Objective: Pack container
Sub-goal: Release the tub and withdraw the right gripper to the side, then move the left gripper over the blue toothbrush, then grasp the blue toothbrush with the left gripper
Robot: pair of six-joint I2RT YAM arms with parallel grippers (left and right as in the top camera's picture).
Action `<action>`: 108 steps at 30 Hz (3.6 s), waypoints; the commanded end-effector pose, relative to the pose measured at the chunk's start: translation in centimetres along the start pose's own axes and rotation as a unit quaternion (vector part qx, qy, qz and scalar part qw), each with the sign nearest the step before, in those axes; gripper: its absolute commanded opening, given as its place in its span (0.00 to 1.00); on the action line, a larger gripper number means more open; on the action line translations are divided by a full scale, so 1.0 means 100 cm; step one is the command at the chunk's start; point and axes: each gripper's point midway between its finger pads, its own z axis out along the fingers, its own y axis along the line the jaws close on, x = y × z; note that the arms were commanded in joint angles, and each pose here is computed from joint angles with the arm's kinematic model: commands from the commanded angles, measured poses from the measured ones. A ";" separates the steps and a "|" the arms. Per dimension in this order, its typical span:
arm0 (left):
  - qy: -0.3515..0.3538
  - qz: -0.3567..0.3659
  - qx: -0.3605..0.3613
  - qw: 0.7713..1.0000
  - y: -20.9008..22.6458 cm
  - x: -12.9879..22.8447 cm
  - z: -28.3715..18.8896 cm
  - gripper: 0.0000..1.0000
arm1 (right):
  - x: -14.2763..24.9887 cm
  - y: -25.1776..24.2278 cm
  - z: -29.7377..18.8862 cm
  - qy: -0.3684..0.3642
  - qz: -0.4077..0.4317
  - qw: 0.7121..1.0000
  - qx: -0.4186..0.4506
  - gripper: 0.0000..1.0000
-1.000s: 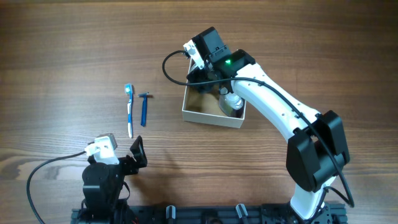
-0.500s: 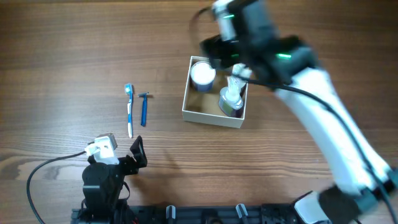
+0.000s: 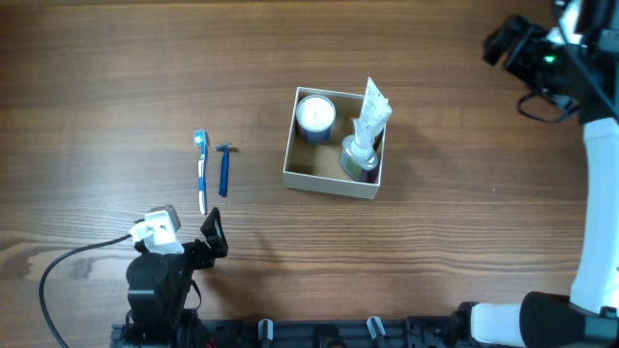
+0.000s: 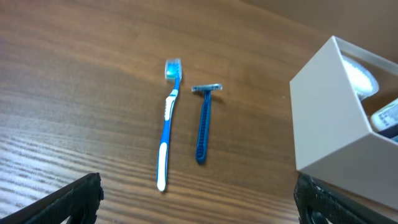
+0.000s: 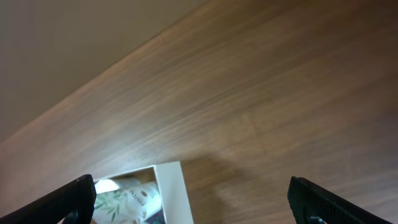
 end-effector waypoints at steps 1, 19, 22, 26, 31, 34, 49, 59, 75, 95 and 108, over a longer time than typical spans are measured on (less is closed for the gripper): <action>-0.020 -0.010 0.028 0.999 -0.011 -0.009 0.000 1.00 | 0.004 -0.004 0.002 0.016 0.031 0.999 -0.005 1.00; 0.039 -0.059 -0.066 0.995 -0.031 -0.146 -0.023 1.00 | 0.004 -0.004 0.002 0.016 0.030 0.999 -0.005 1.00; 0.113 -0.058 -0.106 0.986 -0.024 -0.157 0.003 1.00 | 0.004 -0.004 0.002 0.016 0.030 0.999 -0.005 1.00; 0.200 -0.081 -0.097 0.971 -0.025 -0.151 0.043 1.00 | 0.004 -0.004 0.002 0.016 0.030 0.999 -0.005 1.00; 0.287 -0.102 -0.105 0.947 -0.011 -0.116 0.103 1.00 | 0.004 -0.004 0.002 0.016 0.030 0.999 -0.005 1.00; 0.328 -0.107 -0.120 0.931 -0.001 -0.088 0.125 1.00 | 0.004 -0.004 0.002 0.016 0.030 0.999 -0.005 1.00; 0.439 -0.044 -0.126 0.889 0.032 -0.004 0.176 0.72 | 0.004 -0.004 0.002 0.016 0.029 0.999 -0.005 1.00; 0.460 0.001 -0.134 0.877 0.039 0.011 0.178 0.54 | 0.004 -0.004 0.002 0.016 0.030 0.999 -0.005 1.00; 0.476 0.107 -0.162 0.858 0.035 0.026 0.178 0.37 | 0.004 -0.004 0.002 0.016 0.030 0.999 -0.005 1.00; 0.454 0.068 -0.179 0.870 0.017 -0.022 0.157 0.04 | 0.004 -0.004 0.002 0.016 0.030 0.999 -0.005 1.00; 0.241 0.144 0.000 0.960 -0.161 -0.136 0.107 0.04 | 0.004 -0.004 0.002 0.016 0.030 0.999 -0.005 1.00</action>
